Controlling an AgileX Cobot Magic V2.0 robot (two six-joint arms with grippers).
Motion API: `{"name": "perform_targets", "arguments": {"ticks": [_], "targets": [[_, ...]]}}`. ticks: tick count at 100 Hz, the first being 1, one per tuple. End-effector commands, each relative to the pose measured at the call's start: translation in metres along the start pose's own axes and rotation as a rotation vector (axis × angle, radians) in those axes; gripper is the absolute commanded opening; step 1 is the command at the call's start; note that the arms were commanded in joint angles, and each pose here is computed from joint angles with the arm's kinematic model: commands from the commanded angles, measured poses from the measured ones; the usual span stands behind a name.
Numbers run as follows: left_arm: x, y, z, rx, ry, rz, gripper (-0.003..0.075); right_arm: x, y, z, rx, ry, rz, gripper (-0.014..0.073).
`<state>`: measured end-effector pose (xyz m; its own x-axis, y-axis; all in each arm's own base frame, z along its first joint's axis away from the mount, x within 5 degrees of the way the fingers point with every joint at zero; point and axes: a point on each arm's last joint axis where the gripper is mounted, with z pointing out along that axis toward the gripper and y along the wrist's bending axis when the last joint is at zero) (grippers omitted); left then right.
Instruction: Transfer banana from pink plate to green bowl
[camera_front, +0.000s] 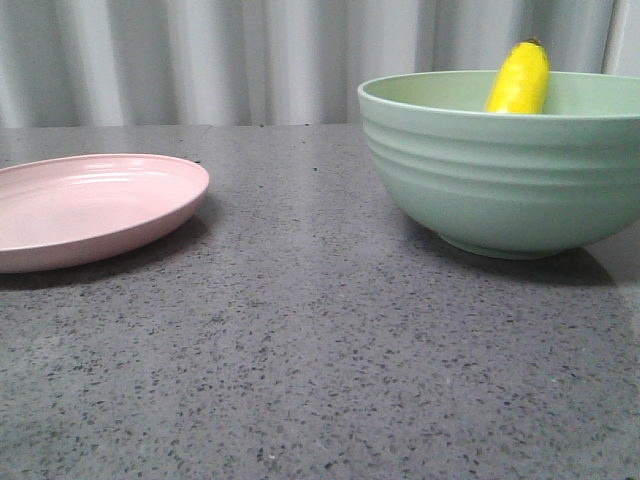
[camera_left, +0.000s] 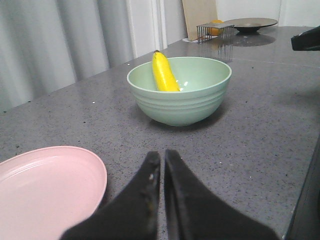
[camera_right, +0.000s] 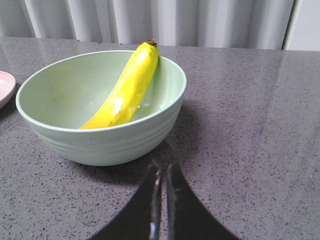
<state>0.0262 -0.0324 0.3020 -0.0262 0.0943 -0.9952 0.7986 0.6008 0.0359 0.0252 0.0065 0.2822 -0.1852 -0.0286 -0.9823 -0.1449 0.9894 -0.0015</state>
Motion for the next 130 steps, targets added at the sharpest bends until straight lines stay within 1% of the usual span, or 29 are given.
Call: {"name": "perform_targets", "arguments": {"ticks": [1, 8, 18, 22, 31, 39, 48, 53, 60, 69, 84, 95, 97, 100, 103, 112, 130], "targets": [[-0.015, 0.0, -0.001, 0.008, -0.095, -0.02, -0.0019, -0.012, -0.001, -0.001, 0.009, -0.079, -0.012, -0.0072], [-0.014, 0.0, -0.001, 0.0, -0.092, -0.001, -0.0019, -0.012, -0.001, -0.001, 0.009, -0.079, -0.012, -0.0072], [-0.012, 0.005, 0.0, -0.063, -0.088, 0.131, -0.0019, -0.012, -0.001, -0.001, 0.009, -0.079, -0.012, -0.0072], [-0.01, 0.006, 0.002, -0.086, -0.086, 0.15, -0.0019, -0.012, -0.001, -0.001, 0.009, -0.079, -0.012, -0.0072], [-0.002, 0.006, 0.006, -0.119, -0.088, 0.064, -0.0019, -0.012, -0.001, -0.001, 0.009, -0.079, -0.012, -0.0072], [0.005, 0.008, 0.011, -0.167, -0.136, -0.023, -0.0019, -0.012, -0.001, -0.001, 0.009, -0.079, -0.012, -0.0072], [0.017, 0.013, 0.017, -0.259, -0.213, -0.033, -0.0019, -0.012, -0.001, -0.001, 0.009, -0.079, -0.012, -0.0072], [0.022, 0.018, 0.018, -0.34, -0.272, -0.026, -0.0019, -0.012, -0.001, -0.001, 0.009, -0.079, -0.012, -0.0072], [0.034, 0.023, 0.018, -0.433, -0.283, -0.017, -0.0019, -0.012, -0.001, -0.001, 0.009, -0.079, -0.012, -0.0072], [0.049, 0.026, 0.015, -0.512, -0.264, -0.036, -0.0019, -0.012, -0.001, -0.001, 0.009, -0.079, -0.012, -0.0072], [0.077, 0.033, 0.01, -0.695, -0.224, -0.038, -0.0019, -0.012, -0.001, -0.001, 0.009, -0.079, -0.012, -0.0072], [0.09, 0.035, 0.006, -0.794, -0.225, -0.032, -0.0019, -0.012, -0.001, -0.001, 0.009, -0.079, -0.012, -0.0072], [0.092, 0.035, 0.005, -0.804, -0.225, -0.032, -0.0019, -0.012, -0.001, -0.001, 0.009, -0.079, -0.012, -0.0072], [0.096, 0.035, 0.005, -0.823, -0.182, -0.049, -0.0019, -0.012, -0.001, -0.001, 0.009, -0.079, -0.012, -0.0072], [0.097, 0.035, 0.004, -0.837, -0.173, -0.053, -0.0019, -0.012, -0.001, -0.001, 0.009, -0.079, -0.012, -0.0072], [0.105, 0.036, 0.003, -0.868, -0.094, -0.088, -0.0019, -0.012, -0.001, -0.001, 0.009, -0.079, -0.012, -0.0072], [0.124, 0.035, 0.004, -0.872, 0.085, -0.218, -0.0019, -0.012, -0.001, -0.001, 0.009, -0.079, -0.012, -0.0072]]}}
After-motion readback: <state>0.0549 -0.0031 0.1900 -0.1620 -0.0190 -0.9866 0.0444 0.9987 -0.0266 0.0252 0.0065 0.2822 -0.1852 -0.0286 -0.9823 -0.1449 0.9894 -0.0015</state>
